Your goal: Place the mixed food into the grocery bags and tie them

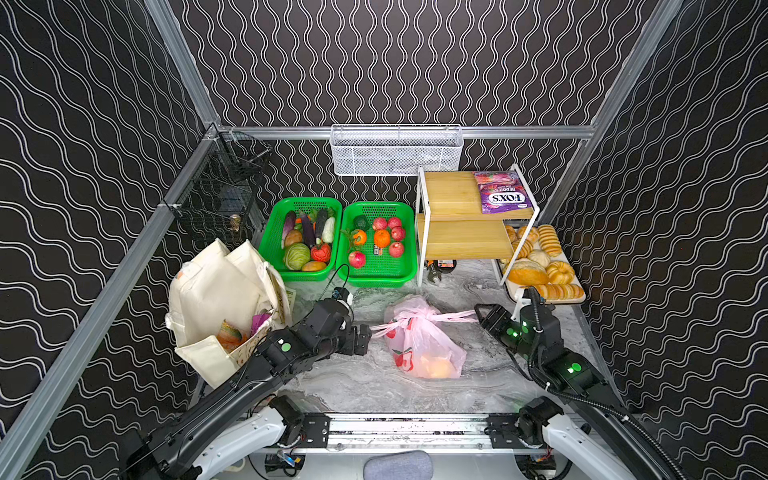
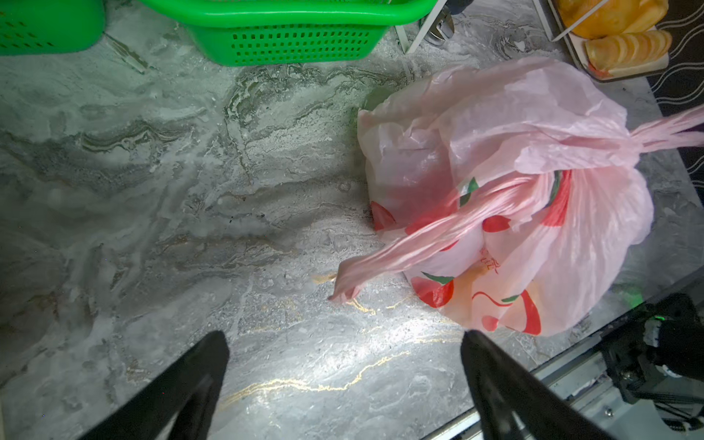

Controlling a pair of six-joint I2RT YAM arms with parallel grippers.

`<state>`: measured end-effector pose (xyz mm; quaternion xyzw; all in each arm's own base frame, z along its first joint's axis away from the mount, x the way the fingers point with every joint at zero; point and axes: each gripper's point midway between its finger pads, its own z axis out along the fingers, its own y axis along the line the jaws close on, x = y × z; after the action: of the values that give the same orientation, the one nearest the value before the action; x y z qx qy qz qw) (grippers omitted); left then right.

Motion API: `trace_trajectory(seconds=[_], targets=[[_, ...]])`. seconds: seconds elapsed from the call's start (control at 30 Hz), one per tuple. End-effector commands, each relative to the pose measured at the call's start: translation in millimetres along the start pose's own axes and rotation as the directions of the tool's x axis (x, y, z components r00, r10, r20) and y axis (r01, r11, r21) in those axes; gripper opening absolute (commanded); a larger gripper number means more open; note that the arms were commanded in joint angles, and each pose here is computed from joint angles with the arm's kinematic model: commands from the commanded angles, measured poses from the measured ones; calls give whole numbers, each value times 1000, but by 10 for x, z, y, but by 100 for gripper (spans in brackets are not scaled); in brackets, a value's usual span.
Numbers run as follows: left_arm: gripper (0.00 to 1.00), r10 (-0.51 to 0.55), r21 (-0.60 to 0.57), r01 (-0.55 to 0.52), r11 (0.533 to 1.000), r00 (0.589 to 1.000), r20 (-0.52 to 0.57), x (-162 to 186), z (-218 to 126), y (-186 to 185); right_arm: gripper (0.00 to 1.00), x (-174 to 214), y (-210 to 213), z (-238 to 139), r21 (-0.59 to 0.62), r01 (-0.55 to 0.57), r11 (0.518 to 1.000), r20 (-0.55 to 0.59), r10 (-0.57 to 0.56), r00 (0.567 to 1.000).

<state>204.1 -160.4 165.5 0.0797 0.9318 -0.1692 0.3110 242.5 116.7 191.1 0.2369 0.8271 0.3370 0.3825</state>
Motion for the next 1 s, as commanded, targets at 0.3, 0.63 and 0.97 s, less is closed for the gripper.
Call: trace_trajectory(seconds=[0.3,0.63,0.97], targets=[[99,-420,68,428,901,901,-111,63,341,-214,77,192,70,352,13,-211,977,-131,211,969],[99,-561,88,576,812,814,-150,202,528,-215,49,258,31,466,-59,-314,947,-128,305,944],[97,-676,222,686,692,725,-132,50,663,-333,37,265,32,438,-101,-319,942,-122,307,944]])
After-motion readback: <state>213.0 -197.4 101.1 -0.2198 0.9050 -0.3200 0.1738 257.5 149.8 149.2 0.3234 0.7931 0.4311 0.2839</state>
